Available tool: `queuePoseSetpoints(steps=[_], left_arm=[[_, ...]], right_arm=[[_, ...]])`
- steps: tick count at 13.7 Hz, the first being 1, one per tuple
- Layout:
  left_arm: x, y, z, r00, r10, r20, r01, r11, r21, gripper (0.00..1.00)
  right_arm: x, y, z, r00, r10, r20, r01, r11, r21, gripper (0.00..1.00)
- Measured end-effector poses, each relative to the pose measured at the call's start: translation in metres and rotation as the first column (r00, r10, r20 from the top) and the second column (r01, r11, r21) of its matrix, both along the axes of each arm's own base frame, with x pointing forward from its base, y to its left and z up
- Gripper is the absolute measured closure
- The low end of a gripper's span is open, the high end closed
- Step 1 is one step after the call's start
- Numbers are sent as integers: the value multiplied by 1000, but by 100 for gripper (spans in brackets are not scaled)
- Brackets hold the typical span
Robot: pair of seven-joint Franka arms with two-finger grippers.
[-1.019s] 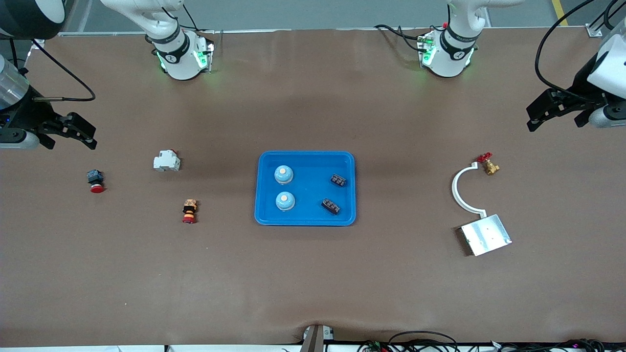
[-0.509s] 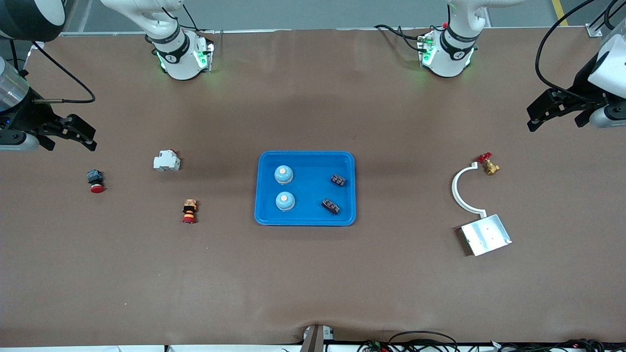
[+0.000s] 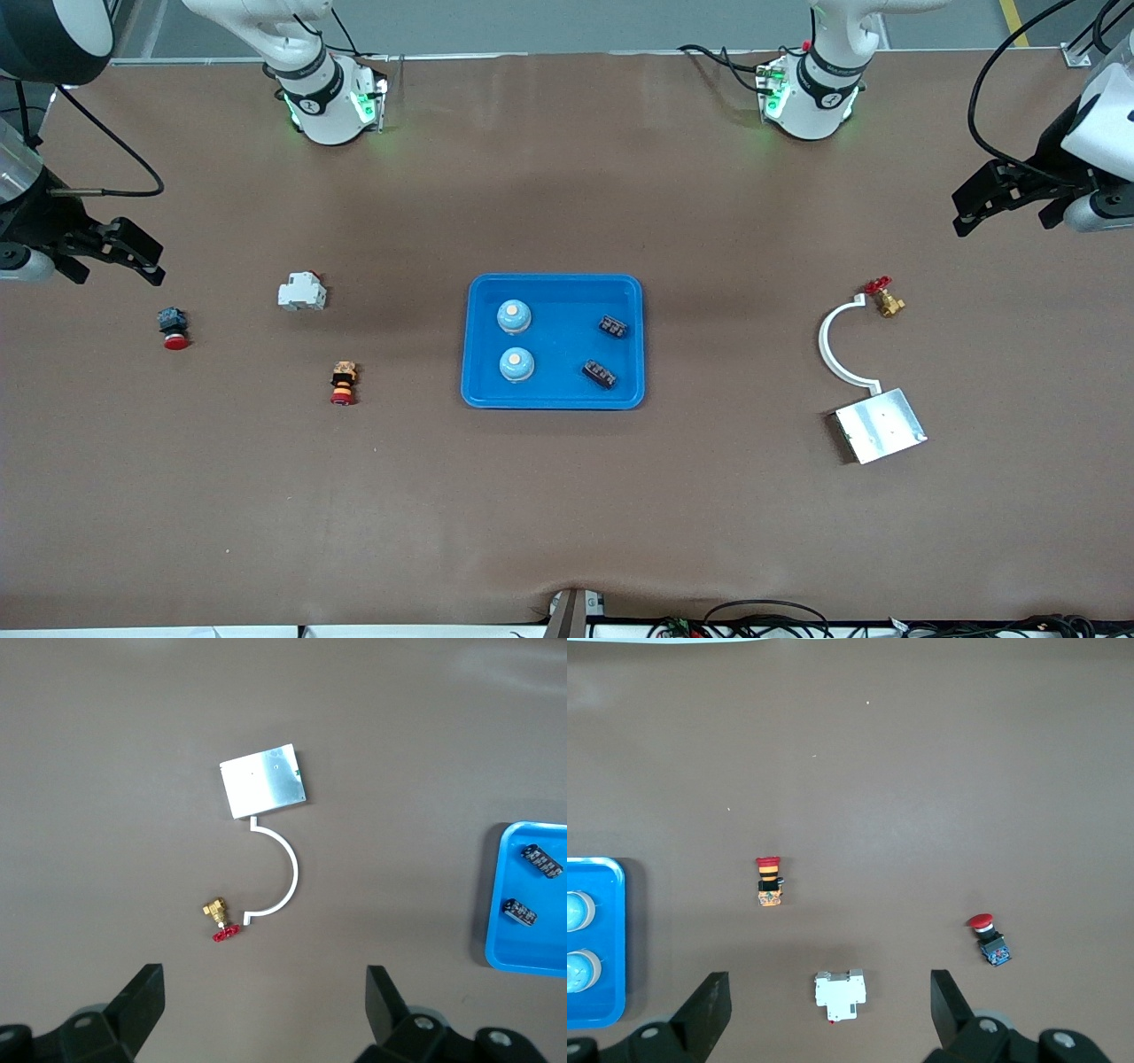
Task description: Place electrolytic capacitor and blue bell in tray
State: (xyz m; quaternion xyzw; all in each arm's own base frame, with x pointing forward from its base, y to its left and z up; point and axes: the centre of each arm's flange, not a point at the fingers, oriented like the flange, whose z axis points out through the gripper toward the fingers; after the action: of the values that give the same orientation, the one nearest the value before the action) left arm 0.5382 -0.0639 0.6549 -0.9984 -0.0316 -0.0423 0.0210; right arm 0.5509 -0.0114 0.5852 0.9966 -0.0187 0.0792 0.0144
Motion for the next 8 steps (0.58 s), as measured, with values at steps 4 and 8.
queuePoseSetpoints(steps=[4,8], left_arm=[[-2,0,-1,1000,0,-15,0,1000,2,0],[-2,0,-2,1000,0,-20,0,1000,3,0]], right_arm=[[0,-5,-1,1000,-11,-2,11,1000,1,0],[1,-6,-10,999,-28,-31,28,1000,4,0]])
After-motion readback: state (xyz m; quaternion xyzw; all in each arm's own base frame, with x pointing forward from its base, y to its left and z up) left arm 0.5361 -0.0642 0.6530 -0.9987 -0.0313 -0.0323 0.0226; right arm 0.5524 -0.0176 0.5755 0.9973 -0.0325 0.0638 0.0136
